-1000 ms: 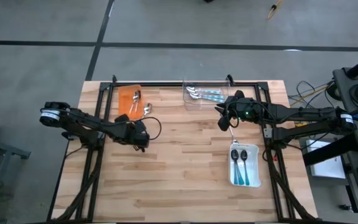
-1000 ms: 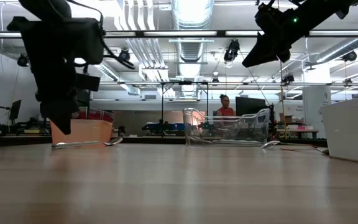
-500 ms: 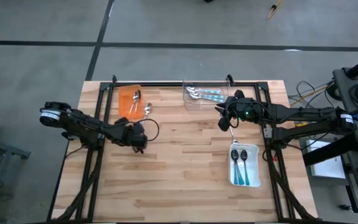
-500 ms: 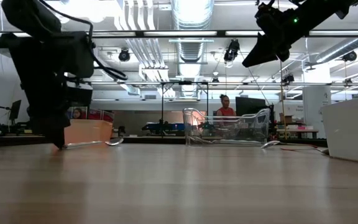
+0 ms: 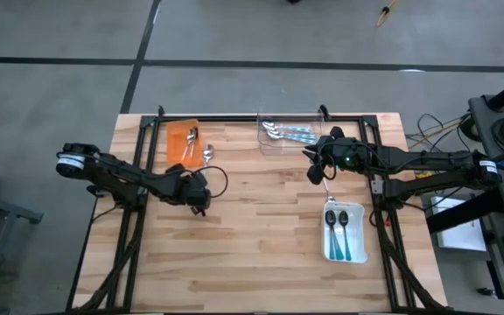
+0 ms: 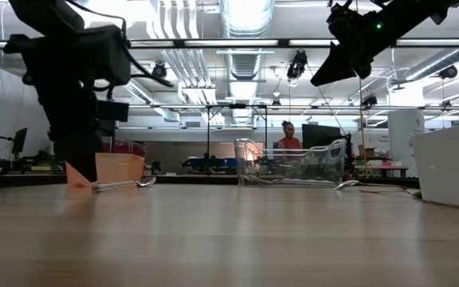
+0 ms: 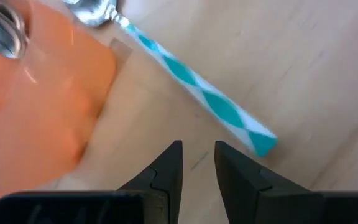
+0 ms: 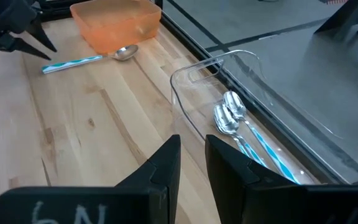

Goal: Sort silverware by color (type)
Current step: Put the blue patterned spoon into the transparent bin

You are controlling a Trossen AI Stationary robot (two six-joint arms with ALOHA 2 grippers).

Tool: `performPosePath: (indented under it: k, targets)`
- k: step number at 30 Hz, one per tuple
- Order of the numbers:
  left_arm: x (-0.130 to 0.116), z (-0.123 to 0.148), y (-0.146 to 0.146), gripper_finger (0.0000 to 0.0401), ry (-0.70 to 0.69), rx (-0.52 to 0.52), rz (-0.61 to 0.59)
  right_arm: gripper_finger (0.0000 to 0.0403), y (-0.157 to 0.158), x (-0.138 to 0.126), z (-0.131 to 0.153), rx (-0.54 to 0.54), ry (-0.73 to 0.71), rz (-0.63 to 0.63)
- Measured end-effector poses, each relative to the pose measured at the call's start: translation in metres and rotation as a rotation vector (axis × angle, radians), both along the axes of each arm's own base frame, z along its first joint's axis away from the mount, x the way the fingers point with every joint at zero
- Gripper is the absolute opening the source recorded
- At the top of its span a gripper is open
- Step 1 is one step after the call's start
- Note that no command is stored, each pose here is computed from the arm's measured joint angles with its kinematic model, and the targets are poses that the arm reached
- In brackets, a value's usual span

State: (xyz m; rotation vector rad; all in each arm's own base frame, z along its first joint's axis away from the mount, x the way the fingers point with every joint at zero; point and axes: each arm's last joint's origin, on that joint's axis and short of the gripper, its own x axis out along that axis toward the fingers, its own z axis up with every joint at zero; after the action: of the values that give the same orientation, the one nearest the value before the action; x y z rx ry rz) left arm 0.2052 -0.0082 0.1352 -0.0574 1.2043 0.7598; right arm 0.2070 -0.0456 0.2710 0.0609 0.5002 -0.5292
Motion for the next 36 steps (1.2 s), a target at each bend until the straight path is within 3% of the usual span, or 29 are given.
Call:
performPosePath:
  k: [8,14,20,26,31,33,36]
  targets:
    - [0.004,-0.011,-0.001,0.0075,-0.089,-0.02,-0.002,0.0066,0.0,0.0,0.0,0.014,-0.009,-0.009]
    - [0.022,-0.006,-0.002,0.0075,-0.281,-0.036,-0.018,0.0066,0.0,0.0,0.0,0.014,-0.01,-0.009]
    - [0.037,0.01,-0.002,0.0075,-0.367,0.059,-0.034,0.0066,0.0,0.0,0.0,0.027,-0.022,-0.017]
    - [0.044,0.043,-0.005,0.0075,-0.368,0.117,-0.209,0.0066,0.0,0.003,0.006,0.114,-0.143,-0.067]
    - [0.03,0.069,-0.006,0.0075,-0.375,0.111,-0.375,0.0066,0.002,0.011,0.005,0.214,-0.207,-0.013]
    - [0.022,0.077,-0.003,0.0075,-0.405,0.071,-0.345,0.0066,0.003,0.014,0.003,0.241,-0.214,-0.011]
    - [0.014,0.093,0.003,0.0075,-0.546,-0.01,-0.148,0.0066,0.003,0.016,0.002,0.259,-0.206,-0.021]
